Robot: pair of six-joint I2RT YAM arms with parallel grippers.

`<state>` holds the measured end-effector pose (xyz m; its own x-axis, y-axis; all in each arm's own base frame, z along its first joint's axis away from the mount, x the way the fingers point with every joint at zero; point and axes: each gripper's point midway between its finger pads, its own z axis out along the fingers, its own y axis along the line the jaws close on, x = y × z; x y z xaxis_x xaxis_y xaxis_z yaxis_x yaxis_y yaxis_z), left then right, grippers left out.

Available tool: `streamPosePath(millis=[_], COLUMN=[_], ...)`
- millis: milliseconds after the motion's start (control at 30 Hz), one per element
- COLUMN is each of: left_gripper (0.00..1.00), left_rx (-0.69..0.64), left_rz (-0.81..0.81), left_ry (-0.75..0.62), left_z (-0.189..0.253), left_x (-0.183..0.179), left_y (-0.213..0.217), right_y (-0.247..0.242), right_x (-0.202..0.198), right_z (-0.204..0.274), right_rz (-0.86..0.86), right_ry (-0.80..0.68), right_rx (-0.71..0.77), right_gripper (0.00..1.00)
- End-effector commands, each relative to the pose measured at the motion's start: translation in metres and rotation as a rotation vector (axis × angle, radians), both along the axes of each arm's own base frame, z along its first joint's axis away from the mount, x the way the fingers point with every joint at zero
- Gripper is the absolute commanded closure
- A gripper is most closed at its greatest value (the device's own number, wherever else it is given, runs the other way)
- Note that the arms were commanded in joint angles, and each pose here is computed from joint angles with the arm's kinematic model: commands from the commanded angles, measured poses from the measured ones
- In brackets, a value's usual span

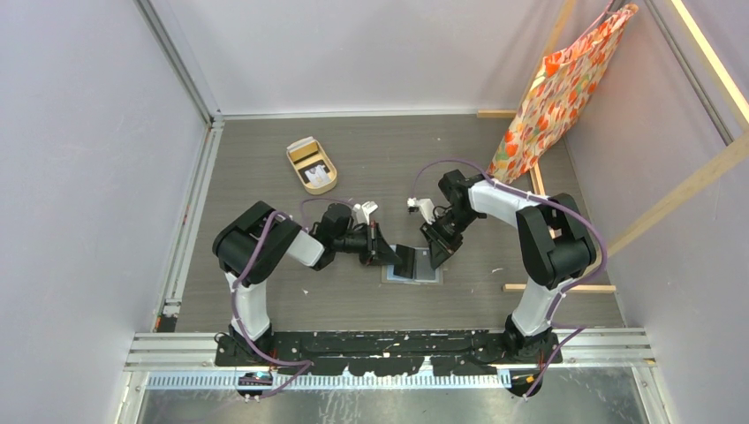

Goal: Put the credit cards into the card holder
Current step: Insert the credit card into the card holder.

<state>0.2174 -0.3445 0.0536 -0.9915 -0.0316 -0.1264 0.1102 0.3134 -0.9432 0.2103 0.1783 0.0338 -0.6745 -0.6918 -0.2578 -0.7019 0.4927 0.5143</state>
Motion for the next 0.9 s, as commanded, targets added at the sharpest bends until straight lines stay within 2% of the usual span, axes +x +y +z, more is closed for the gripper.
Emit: streamPosePath(millis=[0,333,867], left_gripper=[1.00,1.00,1.00], left_rx=[0.025,0.030,0.044], left_rz=[-0.002,-0.005,-0.020], left_ry=[-0.021,-0.013,-0.006], left_z=[0.005,0.003,0.001], left_x=[0.004,0.005,0.004], left_y=[-0.002,-0.004,-0.010], right_y=[0.002,-0.007,-0.009], right_x=[0.012,0.012,0.013], right_z=[0.005,-0.005,-0.005], right_rz=[-0.009,-0.007,-0.001], right_ry=[-0.038,-0.023,-0.032], right_rx=[-0.019,-0.083,-0.096], right_gripper=[0.84,0.84,0.84])
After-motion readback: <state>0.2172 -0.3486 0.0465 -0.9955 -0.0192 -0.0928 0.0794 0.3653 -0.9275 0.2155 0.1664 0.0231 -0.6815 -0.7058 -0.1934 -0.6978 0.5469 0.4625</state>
